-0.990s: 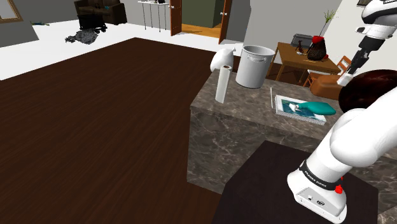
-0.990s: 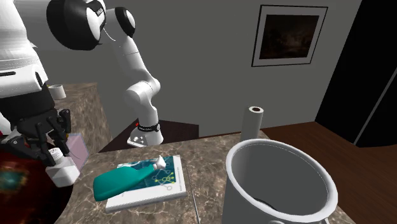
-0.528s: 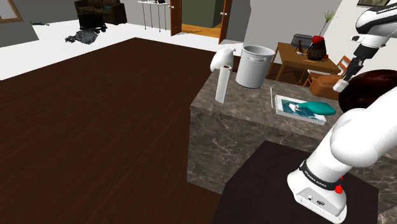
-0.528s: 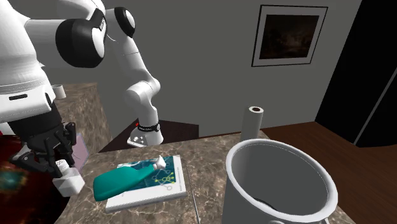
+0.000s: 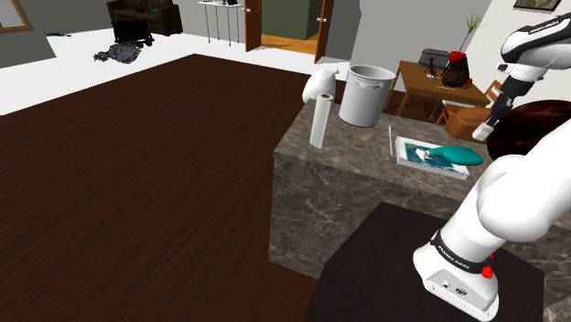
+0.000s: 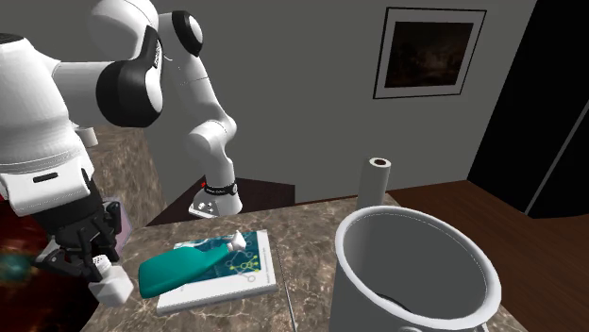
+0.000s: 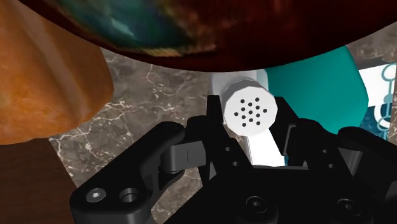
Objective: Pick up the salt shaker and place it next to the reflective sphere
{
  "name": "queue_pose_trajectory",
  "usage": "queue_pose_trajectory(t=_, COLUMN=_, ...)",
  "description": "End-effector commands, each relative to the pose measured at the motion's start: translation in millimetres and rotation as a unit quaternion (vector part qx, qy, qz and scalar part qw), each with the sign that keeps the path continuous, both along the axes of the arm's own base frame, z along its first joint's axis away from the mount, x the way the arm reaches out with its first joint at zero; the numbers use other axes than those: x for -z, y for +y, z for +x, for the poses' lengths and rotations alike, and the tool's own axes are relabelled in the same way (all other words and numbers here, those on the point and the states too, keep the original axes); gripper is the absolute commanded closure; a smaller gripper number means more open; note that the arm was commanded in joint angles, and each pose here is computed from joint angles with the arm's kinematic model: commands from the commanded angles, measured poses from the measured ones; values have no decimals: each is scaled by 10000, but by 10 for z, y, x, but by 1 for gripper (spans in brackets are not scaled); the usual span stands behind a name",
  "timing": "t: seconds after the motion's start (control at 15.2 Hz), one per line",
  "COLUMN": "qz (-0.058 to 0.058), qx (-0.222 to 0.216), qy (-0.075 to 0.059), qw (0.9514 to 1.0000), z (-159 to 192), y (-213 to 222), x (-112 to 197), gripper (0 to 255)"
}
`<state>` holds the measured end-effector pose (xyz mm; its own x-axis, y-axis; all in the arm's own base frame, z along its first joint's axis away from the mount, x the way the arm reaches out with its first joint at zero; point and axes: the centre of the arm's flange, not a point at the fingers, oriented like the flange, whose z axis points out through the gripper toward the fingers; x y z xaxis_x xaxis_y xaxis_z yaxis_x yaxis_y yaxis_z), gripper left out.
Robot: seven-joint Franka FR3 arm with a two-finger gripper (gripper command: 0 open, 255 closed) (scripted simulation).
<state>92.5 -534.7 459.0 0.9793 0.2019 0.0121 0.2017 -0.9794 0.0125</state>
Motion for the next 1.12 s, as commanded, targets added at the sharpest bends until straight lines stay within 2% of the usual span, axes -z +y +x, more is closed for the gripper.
queue_pose_trajectory(t=0.0, qz=-2, qx=1, qy=-1, qw=10000, z=-12, y=7, x=107, gripper=255)
queue_pose_trajectory(t=0.79, qz=-2, qx=1, qy=-1, qw=10000, z=-12, y=7, x=771, gripper=255)
queue_pose_trajectory(t=1.06, qz=-2, qx=0, qy=-1, qw=10000, z=-12, y=7, x=771, gripper=255)
